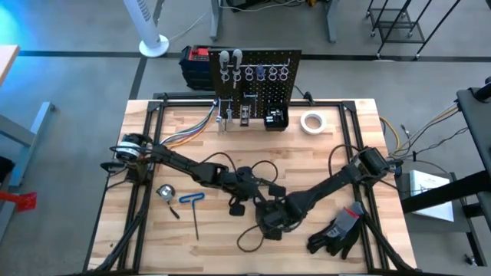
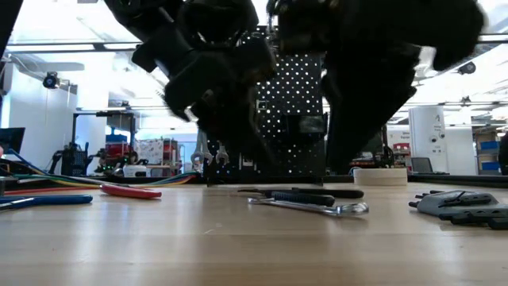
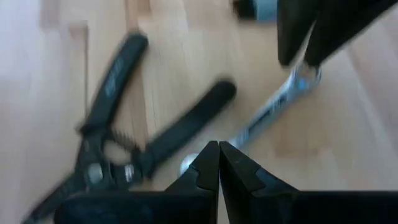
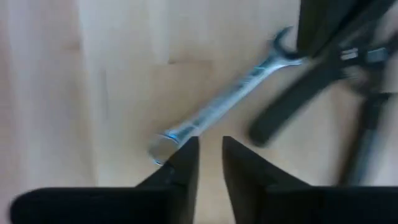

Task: Hang tools onto peg board
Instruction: Hang the wrench on the peg board

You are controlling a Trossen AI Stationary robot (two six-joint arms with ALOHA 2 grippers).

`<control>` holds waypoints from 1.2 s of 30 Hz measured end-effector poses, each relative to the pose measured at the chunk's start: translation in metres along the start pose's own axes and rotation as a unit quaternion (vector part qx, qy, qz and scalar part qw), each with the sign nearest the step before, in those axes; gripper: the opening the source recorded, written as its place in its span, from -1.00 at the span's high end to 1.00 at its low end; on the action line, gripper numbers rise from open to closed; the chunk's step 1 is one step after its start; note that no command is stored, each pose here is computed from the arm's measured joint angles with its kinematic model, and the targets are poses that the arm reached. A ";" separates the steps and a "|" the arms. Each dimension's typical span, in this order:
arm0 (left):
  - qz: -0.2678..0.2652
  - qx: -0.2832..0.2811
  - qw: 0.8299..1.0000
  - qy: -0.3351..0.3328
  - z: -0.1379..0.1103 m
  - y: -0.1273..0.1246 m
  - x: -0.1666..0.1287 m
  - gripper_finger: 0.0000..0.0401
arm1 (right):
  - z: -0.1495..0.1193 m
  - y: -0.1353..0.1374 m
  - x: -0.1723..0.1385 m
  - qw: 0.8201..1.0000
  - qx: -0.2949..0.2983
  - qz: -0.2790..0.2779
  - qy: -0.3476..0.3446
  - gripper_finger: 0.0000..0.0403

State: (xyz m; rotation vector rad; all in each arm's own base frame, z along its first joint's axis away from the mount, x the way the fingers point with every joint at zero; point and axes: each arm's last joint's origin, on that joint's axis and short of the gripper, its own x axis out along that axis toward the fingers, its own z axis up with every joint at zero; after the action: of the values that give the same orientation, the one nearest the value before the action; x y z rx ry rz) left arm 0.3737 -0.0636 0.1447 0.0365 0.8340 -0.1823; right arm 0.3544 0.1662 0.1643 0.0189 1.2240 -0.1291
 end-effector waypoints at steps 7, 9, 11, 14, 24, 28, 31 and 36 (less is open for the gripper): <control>0.000 0.005 0.998 0.055 -0.011 0.000 0.001 1.00 | 0.002 -0.015 0.009 0.994 0.085 0.055 0.047 0.21; 0.001 0.007 0.999 0.053 -0.011 0.000 0.001 1.00 | 0.002 -0.014 0.009 0.993 0.089 0.063 0.051 0.13; 0.008 0.009 0.998 0.053 -0.011 0.000 0.001 1.00 | 0.003 -0.013 0.009 0.991 0.094 0.073 0.055 0.09; 0.023 0.010 0.998 0.052 -0.011 0.001 0.001 1.00 | 0.003 -0.011 0.013 0.990 0.099 0.084 0.057 0.09; 0.037 0.005 0.997 0.071 -0.015 0.002 0.000 1.00 | -0.002 -0.010 0.032 0.991 0.077 0.075 0.080 0.30; 0.042 -0.002 0.996 0.075 -0.016 0.003 0.000 1.00 | -0.001 -0.013 0.032 0.992 0.053 0.073 0.083 0.46; 0.043 -0.015 0.996 0.076 -0.016 0.004 0.000 1.00 | -0.004 -0.017 0.036 0.994 0.027 0.067 0.085 0.62; 0.043 -0.023 0.995 0.089 -0.018 0.004 0.000 1.00 | -0.013 -0.023 0.043 0.992 -0.065 0.067 0.090 0.94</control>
State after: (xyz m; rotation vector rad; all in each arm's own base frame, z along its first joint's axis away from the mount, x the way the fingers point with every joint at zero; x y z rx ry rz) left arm 0.3607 -0.0576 0.1324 0.0458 1.0120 -0.0783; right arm 0.3538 0.1403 0.1208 0.0000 1.4049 0.0707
